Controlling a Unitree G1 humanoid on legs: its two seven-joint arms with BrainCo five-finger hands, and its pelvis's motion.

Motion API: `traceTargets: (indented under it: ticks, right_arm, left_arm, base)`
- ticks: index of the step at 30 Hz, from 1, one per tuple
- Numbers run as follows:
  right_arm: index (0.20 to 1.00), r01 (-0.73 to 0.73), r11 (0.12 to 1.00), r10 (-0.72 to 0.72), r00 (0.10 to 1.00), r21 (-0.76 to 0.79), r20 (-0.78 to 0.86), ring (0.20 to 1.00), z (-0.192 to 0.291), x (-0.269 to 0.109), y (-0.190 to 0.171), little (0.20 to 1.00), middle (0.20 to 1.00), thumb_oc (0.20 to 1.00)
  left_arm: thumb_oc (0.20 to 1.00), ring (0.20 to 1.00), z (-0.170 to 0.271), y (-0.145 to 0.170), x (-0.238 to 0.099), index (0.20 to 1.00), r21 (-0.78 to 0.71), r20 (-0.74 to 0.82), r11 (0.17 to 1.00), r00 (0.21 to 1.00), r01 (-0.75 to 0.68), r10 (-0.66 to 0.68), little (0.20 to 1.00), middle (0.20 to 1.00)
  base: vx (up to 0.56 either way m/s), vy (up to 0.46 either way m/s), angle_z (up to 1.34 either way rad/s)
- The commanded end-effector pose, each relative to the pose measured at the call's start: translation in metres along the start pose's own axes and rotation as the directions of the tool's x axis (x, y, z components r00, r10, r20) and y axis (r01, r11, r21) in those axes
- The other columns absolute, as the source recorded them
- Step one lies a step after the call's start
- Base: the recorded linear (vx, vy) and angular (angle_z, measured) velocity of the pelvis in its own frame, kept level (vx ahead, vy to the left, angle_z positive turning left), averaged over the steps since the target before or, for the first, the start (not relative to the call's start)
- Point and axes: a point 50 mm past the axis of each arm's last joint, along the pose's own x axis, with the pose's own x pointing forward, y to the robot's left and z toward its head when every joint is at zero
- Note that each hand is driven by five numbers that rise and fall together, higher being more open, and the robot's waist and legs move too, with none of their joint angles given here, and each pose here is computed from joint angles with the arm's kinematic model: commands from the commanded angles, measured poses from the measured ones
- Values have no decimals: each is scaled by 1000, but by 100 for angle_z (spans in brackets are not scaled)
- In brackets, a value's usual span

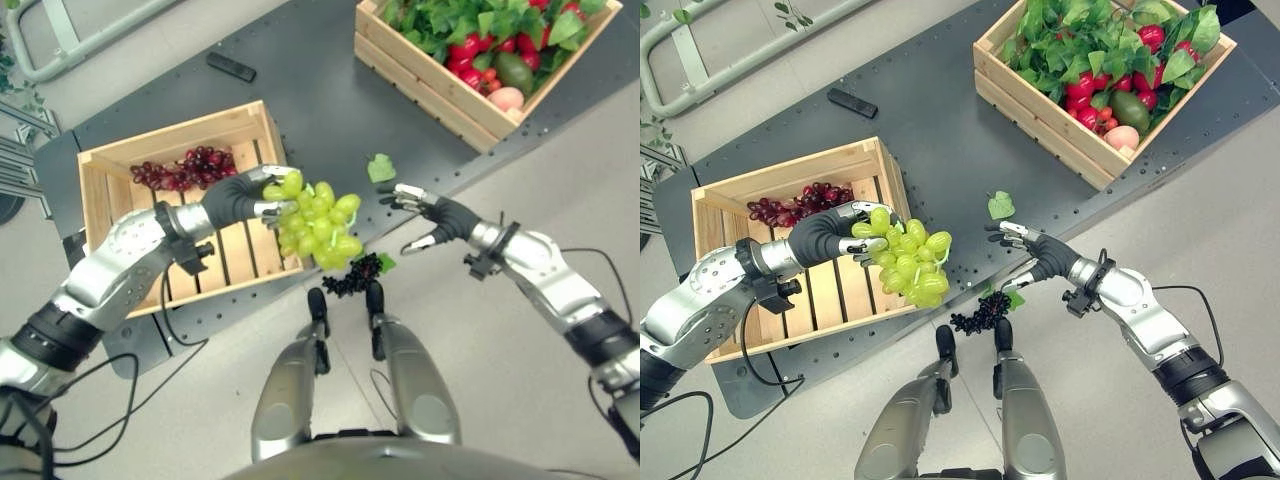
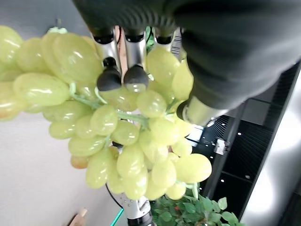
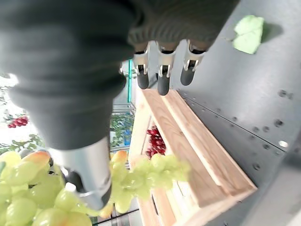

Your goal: Pick up the fruits from the basket on one side to the basket on the other side

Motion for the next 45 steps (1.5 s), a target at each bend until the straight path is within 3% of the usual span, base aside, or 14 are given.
traceTargets:
  ticks: [1,5,18,45]
  right_arm:
    - [1000,-63,996,55,992,61,116,1000,14,16,15,1000,1000,1000]
    - [1000,-164,978,149,982,131,113,1000,14,22,24,1000,1000,1000]
    - [1000,-259,950,240,963,174,122,1000,12,38,47,1000,1000,1000]
    - [1000,-321,874,264,944,365,196,1000,8,72,89,1000,1000,1000]
  left_arm:
    - [200,200,17,-2,10,200,34,128,999,991,27,-31,200,200]
    - [200,200,15,-4,15,200,29,117,999,992,46,-50,200,200]
    - [200,200,17,-3,20,200,37,150,999,988,28,-33,200,200]
    - [200,200,14,-11,50,200,-10,261,999,965,40,-36,200,200]
  base:
    - [32,-14,0]
    - [0,0,0]
    - [2,-2,0]
    - [0,-1,1]
